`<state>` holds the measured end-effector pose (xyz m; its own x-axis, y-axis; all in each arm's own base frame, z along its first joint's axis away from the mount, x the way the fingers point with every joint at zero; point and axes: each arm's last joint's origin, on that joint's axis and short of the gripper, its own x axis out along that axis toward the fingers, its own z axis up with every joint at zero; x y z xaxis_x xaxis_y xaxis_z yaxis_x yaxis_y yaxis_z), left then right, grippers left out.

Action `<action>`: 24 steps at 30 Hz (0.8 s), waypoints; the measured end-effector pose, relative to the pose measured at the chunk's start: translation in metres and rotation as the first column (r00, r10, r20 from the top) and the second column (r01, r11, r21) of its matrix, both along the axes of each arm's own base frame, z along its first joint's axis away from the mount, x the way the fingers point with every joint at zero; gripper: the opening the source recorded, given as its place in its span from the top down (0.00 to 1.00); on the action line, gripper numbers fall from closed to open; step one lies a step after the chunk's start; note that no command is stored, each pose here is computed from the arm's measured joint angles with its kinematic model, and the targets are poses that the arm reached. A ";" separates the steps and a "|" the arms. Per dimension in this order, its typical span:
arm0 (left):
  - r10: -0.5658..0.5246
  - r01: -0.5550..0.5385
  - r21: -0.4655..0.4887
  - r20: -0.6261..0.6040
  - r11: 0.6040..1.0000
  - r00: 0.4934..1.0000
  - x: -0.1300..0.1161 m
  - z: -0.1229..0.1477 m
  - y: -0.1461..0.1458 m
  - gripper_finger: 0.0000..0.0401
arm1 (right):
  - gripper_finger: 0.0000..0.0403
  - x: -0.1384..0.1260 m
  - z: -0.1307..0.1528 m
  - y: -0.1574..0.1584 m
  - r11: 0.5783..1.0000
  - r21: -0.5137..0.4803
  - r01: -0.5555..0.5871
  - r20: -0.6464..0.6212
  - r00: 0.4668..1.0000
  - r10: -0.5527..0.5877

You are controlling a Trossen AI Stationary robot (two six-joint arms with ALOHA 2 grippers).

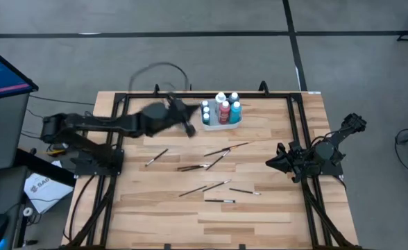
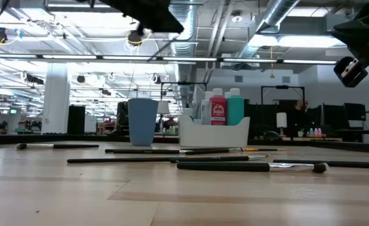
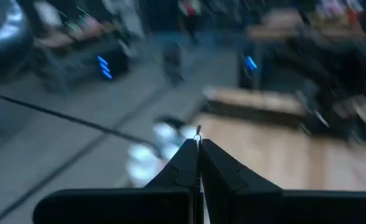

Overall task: Pick & Place Paint Supplies
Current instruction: Put the silver and black paint brush into the blue cup

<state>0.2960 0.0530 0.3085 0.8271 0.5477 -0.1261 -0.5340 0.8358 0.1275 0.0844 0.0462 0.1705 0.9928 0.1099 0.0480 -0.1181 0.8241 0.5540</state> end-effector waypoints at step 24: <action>0.168 -0.179 -0.023 0.483 0.984 0.859 -0.080 -0.095 0.057 1.00 | 0.94 0.000 0.000 0.000 1.000 0.001 0.000 0.001 1.000 0.000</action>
<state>0.2163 0.1099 0.2134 0.6732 0.6858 0.2765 -0.6694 0.7241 -0.1660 0.0844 0.0462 0.1706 0.9927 0.1096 0.0493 -0.1185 0.8237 0.5544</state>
